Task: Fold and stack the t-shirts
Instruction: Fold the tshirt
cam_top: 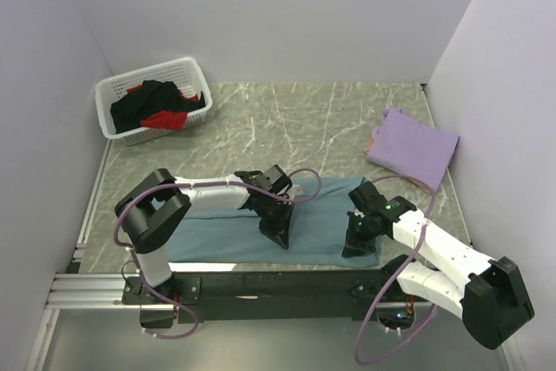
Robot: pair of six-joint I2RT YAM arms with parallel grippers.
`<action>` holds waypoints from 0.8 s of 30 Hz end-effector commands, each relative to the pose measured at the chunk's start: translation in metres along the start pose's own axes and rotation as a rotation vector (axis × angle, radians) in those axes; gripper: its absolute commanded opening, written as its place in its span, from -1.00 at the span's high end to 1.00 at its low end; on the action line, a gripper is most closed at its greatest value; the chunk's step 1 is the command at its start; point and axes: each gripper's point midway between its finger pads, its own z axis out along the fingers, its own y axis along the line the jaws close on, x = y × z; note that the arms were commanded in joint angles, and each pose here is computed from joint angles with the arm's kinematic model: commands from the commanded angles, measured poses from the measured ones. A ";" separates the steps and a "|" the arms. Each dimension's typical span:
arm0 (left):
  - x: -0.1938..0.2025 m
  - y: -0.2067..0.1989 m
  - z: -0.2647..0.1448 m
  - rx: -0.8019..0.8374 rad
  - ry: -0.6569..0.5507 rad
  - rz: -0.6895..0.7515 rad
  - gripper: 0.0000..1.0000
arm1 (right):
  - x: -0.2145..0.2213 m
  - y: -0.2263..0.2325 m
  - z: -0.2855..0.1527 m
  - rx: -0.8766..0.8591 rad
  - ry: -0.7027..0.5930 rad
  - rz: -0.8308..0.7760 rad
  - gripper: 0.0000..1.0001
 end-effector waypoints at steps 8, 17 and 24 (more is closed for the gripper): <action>0.005 -0.005 -0.008 -0.009 0.012 0.001 0.99 | 0.009 0.024 -0.025 -0.087 0.069 -0.035 1.00; 0.004 -0.002 -0.014 -0.045 -0.003 -0.001 0.99 | 0.025 0.032 -0.029 -0.143 0.160 -0.030 1.00; 0.000 -0.002 -0.017 -0.063 -0.006 0.016 0.99 | 0.032 0.041 -0.030 -0.207 0.194 -0.014 1.00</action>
